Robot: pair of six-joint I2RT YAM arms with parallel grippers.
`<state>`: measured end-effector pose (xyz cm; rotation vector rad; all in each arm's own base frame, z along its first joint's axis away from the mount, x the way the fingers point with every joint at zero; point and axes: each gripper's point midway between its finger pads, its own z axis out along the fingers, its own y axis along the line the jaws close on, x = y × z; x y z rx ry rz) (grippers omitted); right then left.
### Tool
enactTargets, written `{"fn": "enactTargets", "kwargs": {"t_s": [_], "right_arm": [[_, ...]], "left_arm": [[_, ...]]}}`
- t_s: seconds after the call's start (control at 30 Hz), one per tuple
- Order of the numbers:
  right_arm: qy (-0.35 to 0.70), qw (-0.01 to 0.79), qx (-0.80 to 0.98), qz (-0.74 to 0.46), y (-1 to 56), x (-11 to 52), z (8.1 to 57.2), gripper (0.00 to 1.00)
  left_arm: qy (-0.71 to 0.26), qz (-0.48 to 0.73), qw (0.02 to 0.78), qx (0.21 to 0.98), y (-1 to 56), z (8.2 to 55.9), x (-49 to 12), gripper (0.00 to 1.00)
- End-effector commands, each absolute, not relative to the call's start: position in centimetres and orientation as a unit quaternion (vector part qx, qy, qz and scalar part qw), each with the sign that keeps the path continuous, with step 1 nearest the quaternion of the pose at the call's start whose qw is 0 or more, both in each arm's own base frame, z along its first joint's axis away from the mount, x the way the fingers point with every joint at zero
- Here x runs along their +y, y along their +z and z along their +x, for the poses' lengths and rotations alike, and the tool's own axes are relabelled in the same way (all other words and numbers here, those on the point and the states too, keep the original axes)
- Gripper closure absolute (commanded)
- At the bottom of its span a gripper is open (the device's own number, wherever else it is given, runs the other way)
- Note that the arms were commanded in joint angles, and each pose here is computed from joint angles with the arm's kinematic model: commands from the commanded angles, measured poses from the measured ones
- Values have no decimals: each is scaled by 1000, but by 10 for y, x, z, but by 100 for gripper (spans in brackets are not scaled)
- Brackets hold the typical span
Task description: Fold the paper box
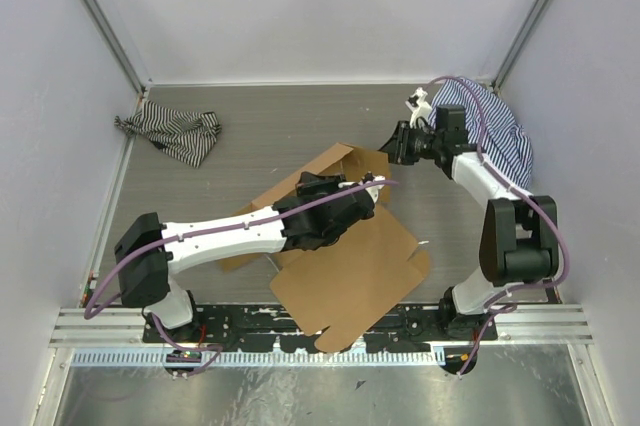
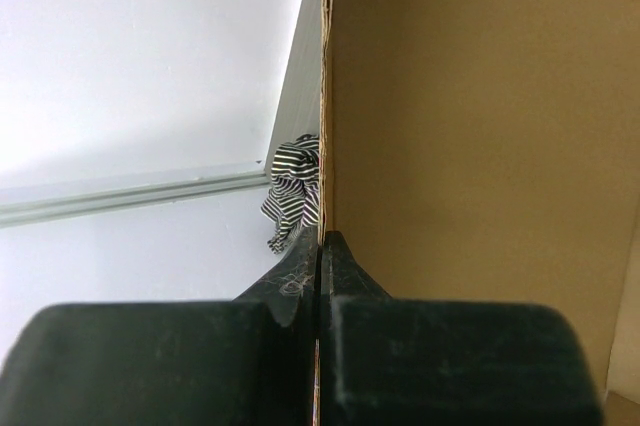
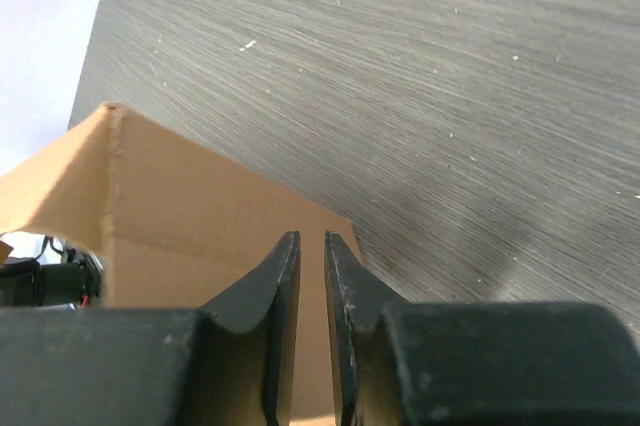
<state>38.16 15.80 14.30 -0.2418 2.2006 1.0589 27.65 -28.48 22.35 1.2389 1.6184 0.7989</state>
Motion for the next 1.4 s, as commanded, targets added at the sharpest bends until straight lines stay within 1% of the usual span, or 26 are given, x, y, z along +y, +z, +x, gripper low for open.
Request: {"fn": "enactTargets", "kwargs": {"t_s": [0.0,0.1,0.23,0.37,0.6,0.67,0.73,0.83,0.93,1.1,1.37], "right_arm": [[396,367,834,-113,171,160,371,79],[400,364,832,-123,175,167,360,79],[400,346,838,-130,163,176,352,79],[384,349,845,-129,152,177,347,76],[386,374,831,-141,150,179,335,66],[393,381,824,-147,155,182,332,57],[392,390,820,-149,158,181,329,49],[390,407,812,-153,165,179,324,45],[387,418,806,-161,168,179,320,44],[381,414,807,-180,163,189,318,45],[316,438,819,-195,159,192,330,49]], "left_arm": [[336,492,464,655,224,275,-282,97],[334,493,464,656,223,275,-282,97],[328,492,466,658,224,274,-282,97],[335,492,467,654,225,274,-282,97],[337,493,464,654,220,272,-283,96],[344,488,462,656,222,272,-281,96],[346,487,460,657,223,272,-281,96],[345,487,457,659,223,271,-280,96],[343,485,458,661,223,271,-280,96],[343,482,459,662,223,271,-279,96],[377,478,454,651,225,274,-277,95]]}}
